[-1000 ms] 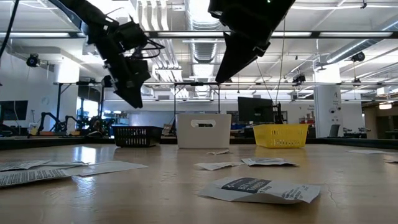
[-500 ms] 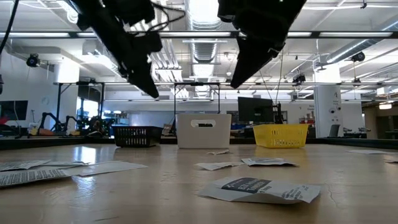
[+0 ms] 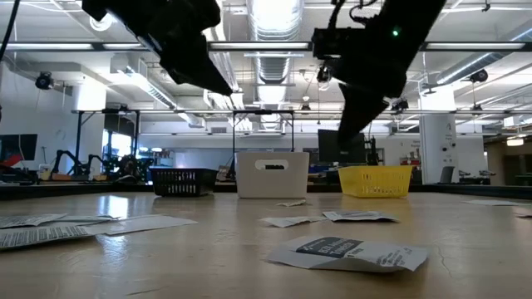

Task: Pick & Place First Aid Supplies
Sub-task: Put the green bandage into the yellow basket

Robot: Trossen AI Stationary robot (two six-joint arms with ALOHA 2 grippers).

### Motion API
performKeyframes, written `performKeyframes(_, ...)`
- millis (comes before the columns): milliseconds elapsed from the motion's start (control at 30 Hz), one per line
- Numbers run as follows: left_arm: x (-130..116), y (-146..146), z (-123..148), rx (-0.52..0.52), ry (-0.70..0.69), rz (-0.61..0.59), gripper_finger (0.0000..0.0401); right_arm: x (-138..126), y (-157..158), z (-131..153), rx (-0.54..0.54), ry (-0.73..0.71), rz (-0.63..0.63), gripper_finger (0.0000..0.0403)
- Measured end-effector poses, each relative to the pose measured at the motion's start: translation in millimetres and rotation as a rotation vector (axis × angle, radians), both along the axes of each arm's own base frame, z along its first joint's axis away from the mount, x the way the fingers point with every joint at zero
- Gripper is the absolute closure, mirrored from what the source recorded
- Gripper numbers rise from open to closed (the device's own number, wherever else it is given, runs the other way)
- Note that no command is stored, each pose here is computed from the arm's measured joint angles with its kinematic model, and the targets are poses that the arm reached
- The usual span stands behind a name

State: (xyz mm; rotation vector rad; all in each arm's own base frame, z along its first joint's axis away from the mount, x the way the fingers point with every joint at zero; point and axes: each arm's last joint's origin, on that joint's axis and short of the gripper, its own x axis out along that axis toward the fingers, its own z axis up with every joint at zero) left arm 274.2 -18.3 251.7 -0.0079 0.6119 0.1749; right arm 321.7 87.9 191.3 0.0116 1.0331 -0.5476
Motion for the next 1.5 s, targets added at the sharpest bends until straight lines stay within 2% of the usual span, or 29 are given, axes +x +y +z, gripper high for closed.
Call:
performKeyframes(267,8.6,-4.3,-0.2,-0.013,-0.123,-0.014,0.0400,-18.5,-6.1,-12.9,0.029,-0.032,-0.063,0.0394)
performKeyframes(567,28.7,-7.1,-55.3,-0.060,-0.239,-0.028,0.0401,-26.1,-9.2,-25.1,0.082,-0.181,-0.056,0.0394)
performKeyframes(767,45.9,-9.8,-84.5,-0.068,-0.204,-0.027,0.0401,-22.5,-11.8,-25.3,0.100,-0.236,-0.063,0.0394)
performKeyframes(967,59.7,-10.7,-102.1,-0.059,-0.167,-0.016,0.0401,-18.8,-11.8,-22.6,0.108,-0.266,-0.062,0.0394)
performKeyframes(1133,65.9,-10.4,-112.2,-0.072,-0.184,0.000,0.0401,-14.9,-10.6,-20.0,0.123,-0.312,-0.057,0.0394)
performKeyframes(1367,69.1,-1.5,-133.3,-0.108,-0.145,0.088,0.0401,-8.6,-10.8,-15.7,0.140,-0.385,-0.053,0.0394)
performKeyframes(1500,70.2,-1.6,-138.1,-0.109,-0.145,0.090,0.0401,-7.2,-15.0,-15.5,0.137,-0.390,-0.064,0.0394)
